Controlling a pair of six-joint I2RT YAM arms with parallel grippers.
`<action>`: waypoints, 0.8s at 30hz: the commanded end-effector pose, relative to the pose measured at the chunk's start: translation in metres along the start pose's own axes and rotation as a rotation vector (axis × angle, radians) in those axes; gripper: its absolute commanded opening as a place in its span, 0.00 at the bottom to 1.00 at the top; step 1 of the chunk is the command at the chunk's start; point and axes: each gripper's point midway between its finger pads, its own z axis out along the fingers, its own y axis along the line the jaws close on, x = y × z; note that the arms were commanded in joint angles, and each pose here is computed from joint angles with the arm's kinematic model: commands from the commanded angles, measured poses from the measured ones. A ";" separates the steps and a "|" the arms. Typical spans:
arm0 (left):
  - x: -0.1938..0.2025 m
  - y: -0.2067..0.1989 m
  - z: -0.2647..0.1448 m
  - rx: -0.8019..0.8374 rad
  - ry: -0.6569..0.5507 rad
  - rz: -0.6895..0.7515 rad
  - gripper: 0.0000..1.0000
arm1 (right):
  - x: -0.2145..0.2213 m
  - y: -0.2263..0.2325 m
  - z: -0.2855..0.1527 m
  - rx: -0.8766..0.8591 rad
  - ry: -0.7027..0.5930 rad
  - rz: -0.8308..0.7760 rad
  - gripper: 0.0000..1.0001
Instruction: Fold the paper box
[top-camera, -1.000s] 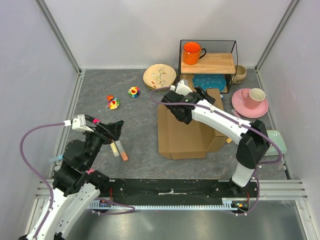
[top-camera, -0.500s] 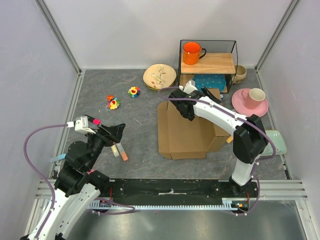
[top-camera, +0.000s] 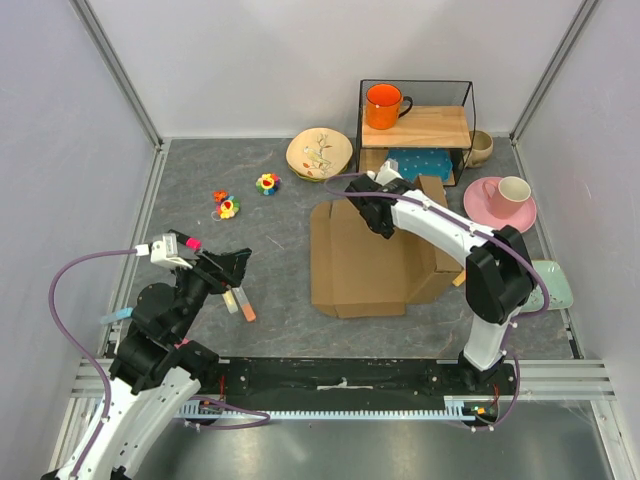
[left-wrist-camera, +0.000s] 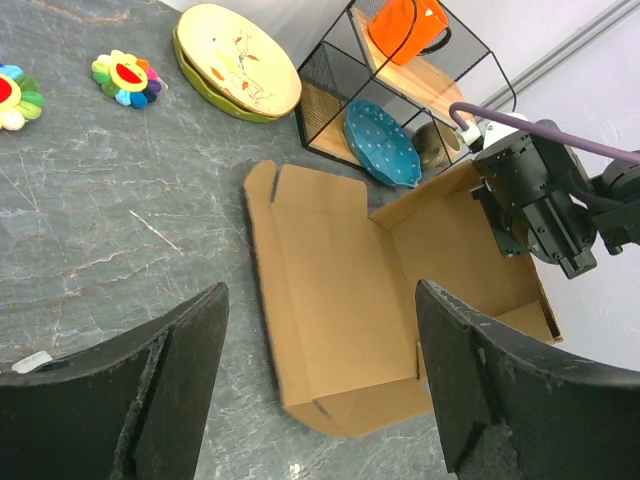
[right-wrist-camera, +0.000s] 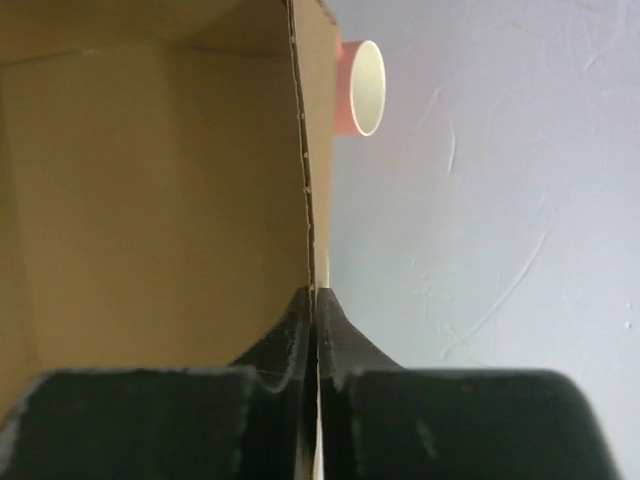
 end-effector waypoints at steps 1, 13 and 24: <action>-0.002 -0.003 -0.003 0.017 -0.003 0.007 0.82 | -0.008 -0.008 -0.004 -0.020 -0.015 0.068 0.00; -0.052 -0.031 -0.016 0.054 -0.116 0.029 0.82 | -0.012 -0.070 -0.069 -0.465 -0.117 0.566 0.00; -0.073 -0.040 -0.021 0.058 -0.164 0.024 0.82 | 0.020 -0.067 -0.126 -0.816 -0.147 1.016 0.00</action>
